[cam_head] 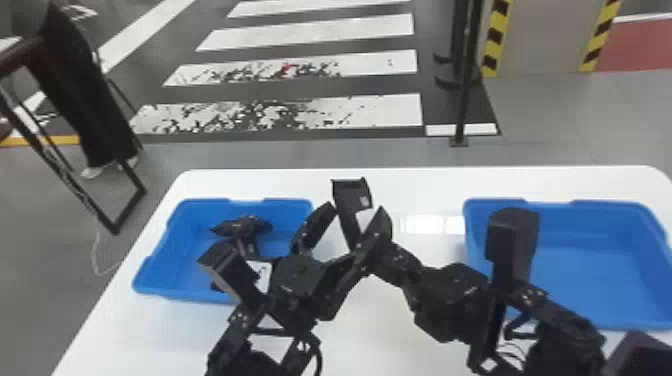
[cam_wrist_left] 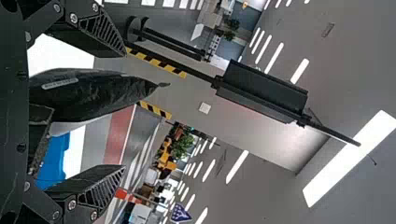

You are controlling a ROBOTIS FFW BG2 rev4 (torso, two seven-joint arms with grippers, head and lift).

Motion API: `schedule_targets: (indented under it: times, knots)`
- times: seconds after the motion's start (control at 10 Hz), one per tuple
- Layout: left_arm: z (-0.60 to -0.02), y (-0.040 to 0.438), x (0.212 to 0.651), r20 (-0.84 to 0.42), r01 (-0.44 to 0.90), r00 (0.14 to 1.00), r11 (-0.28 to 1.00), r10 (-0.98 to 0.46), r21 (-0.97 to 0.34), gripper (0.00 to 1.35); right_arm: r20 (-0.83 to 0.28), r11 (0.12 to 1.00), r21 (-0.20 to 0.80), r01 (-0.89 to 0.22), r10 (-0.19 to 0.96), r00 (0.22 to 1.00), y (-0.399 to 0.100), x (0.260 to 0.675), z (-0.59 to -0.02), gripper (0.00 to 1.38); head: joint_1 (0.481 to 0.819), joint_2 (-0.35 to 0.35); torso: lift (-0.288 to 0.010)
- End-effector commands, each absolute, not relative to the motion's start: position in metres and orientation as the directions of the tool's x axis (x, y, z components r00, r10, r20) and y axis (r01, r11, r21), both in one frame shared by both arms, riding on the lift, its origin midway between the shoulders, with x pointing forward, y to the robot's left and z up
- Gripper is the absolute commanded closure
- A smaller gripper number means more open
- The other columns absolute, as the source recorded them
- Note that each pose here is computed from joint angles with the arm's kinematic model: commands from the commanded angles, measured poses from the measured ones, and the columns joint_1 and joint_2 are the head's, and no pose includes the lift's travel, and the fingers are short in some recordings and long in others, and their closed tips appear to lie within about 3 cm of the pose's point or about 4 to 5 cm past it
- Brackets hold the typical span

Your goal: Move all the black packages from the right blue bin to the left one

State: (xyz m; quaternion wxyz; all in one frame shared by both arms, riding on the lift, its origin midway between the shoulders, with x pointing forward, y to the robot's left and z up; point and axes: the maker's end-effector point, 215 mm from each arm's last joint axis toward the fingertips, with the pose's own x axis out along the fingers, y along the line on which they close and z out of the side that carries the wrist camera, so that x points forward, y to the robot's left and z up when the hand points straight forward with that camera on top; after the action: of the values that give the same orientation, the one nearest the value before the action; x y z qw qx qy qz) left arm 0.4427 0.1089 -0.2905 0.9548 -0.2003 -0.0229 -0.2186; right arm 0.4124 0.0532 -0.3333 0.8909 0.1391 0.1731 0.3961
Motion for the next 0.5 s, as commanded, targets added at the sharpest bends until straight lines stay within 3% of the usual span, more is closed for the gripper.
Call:
schedule_targets:
  times: [0.0,0.1,0.2,0.3,0.4]
  knots:
    - [-0.291,0.112,0.444,0.129,0.422,0.906,0.83,-0.404,-0.366,0.2,-0.198,0.619,0.403,-0.674,0.778,0.596,0.066,0.4,-0.335,1.19,0.695,0.205,-0.132]
    - [-0.295,0.112,0.443,0.117,0.419,0.907,0.828,-0.406,-0.372,0.21,-0.198,0.604,0.407,-0.685,0.791,0.579,0.073,0.394,-0.335,1.19,0.695,0.222,-0.132]
    - [-0.294,0.114,0.444,0.121,0.417,0.908,0.83,-0.402,-0.369,0.5,-0.195,0.6,0.408,-0.688,0.794,0.576,0.074,0.393,-0.335,1.19,0.695,0.236,-0.132]
    - [-0.295,0.121,0.445,0.114,0.404,0.914,0.838,-0.39,-0.367,1.14,-0.189,0.595,0.412,-0.69,0.796,0.575,0.075,0.393,-0.333,1.19,0.695,0.246,-0.132]
    - [-0.298,0.127,0.444,0.086,0.387,0.92,0.848,-0.383,-0.362,1.22,-0.186,0.595,0.412,-0.69,0.796,0.576,0.075,0.393,-0.332,1.19,0.695,0.25,-0.132]
